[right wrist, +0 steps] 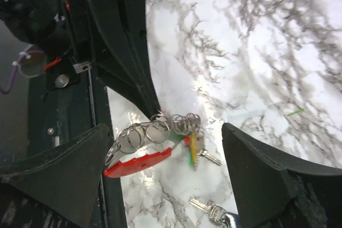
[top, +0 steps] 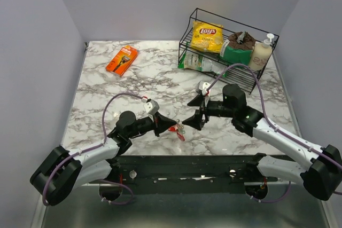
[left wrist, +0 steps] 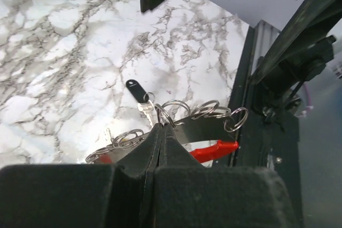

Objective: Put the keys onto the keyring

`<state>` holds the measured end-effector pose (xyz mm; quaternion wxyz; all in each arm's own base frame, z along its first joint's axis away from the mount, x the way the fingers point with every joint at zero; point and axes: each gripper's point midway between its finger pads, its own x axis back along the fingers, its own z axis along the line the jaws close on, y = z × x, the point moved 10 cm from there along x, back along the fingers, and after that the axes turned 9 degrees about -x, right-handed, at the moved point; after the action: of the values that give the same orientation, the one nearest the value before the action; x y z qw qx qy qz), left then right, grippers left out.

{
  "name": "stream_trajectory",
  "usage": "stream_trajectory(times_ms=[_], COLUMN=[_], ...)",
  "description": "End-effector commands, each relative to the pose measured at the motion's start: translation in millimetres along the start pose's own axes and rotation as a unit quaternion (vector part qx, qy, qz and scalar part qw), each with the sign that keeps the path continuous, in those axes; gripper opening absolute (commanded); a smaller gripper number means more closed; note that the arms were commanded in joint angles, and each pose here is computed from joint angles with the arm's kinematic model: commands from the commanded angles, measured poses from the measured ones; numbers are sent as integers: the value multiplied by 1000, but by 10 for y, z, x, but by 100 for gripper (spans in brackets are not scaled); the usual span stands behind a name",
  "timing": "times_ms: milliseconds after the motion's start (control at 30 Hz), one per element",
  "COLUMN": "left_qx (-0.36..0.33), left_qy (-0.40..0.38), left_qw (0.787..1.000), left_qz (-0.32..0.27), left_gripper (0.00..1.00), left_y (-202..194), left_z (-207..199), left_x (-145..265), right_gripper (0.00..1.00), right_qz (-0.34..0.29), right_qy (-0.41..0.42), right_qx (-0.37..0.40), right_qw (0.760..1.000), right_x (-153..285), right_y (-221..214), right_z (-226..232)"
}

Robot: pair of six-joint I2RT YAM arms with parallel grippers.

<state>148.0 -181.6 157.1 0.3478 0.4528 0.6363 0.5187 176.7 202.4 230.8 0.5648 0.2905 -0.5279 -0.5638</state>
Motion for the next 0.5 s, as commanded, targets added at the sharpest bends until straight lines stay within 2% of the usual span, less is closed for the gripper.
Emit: stream_trajectory(times_ms=[0,233,467], left_qx=[-81,-179,-278], left_qy=[40,51,54], left_qw=[996,980,958], left_qz=[-24,-68,-44], left_gripper=[0,0,0], left_y=[17,60,43], left_z=[3,-93,-127], left_x=[73,193,228], right_gripper=[100,100,100], right_qz=[-56,-55,-47], right_qy=[-67,-70,-57], right_qx=[16,7,7], right_qw=[996,996,997], right_x=[71,60,16], right_y=[103,87,91], right_z=[-29,-37,-48])
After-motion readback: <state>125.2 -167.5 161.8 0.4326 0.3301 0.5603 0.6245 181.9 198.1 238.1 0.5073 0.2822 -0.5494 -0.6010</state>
